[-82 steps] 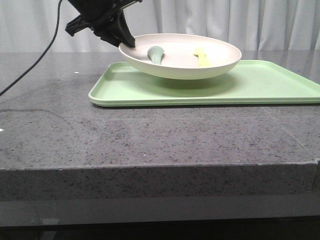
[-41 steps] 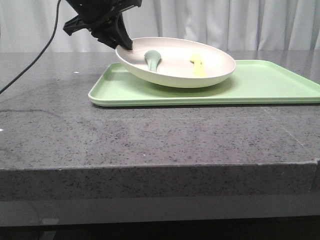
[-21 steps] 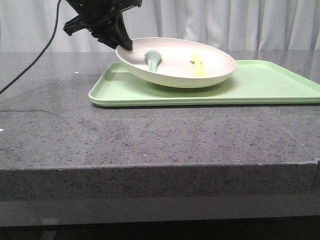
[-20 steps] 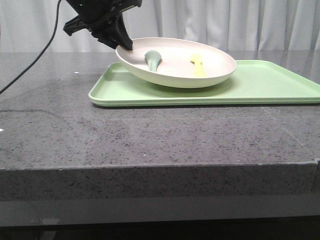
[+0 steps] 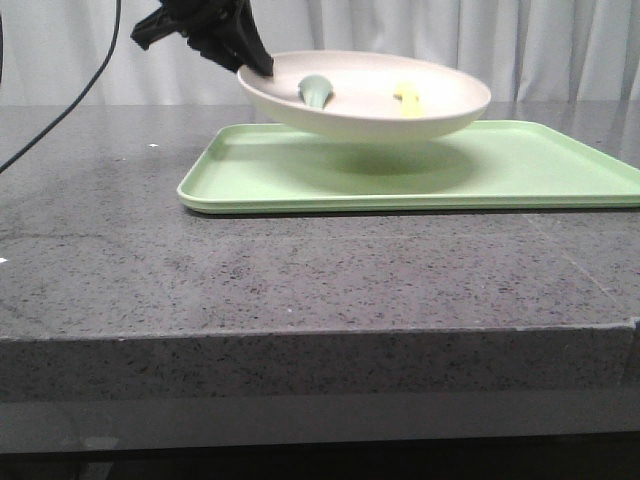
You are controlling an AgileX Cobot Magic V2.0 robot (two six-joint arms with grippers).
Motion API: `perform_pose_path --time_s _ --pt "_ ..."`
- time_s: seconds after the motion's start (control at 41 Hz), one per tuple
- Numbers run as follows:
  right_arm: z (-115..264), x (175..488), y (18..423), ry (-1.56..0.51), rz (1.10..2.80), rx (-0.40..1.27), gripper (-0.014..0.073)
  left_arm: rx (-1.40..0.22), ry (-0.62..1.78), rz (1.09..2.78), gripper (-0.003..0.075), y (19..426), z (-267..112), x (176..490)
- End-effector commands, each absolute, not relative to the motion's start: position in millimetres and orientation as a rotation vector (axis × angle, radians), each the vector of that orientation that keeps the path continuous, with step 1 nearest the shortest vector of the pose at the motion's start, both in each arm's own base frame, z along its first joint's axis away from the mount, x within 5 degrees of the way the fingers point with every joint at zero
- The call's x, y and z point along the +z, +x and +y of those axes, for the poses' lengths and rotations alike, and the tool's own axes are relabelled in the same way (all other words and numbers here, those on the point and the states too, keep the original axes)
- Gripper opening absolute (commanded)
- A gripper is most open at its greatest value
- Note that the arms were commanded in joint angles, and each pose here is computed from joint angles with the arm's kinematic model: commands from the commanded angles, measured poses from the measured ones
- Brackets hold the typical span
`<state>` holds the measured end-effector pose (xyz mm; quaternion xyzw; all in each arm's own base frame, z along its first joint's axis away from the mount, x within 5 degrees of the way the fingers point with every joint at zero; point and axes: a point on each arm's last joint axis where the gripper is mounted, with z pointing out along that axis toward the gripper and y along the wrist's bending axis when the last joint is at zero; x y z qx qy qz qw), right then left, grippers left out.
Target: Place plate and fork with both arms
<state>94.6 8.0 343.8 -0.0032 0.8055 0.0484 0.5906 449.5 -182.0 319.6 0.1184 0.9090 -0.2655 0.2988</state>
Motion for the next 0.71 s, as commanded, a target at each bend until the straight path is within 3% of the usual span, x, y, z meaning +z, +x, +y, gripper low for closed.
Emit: perform_pose_path --time_s 0.0,0.317,0.683 --pt "7 361 97 -0.009 1.776 0.102 0.0492 -0.797 0.276 2.258 -0.0018 436 -184 372" --pt "7 361 97 -0.009 1.776 0.102 0.0492 -0.821 0.307 2.348 -0.0018 427 -183 373" --pt "7 361 97 -0.009 1.776 0.102 0.0492 -0.845 0.317 2.299 -0.0018 423 -184 390"
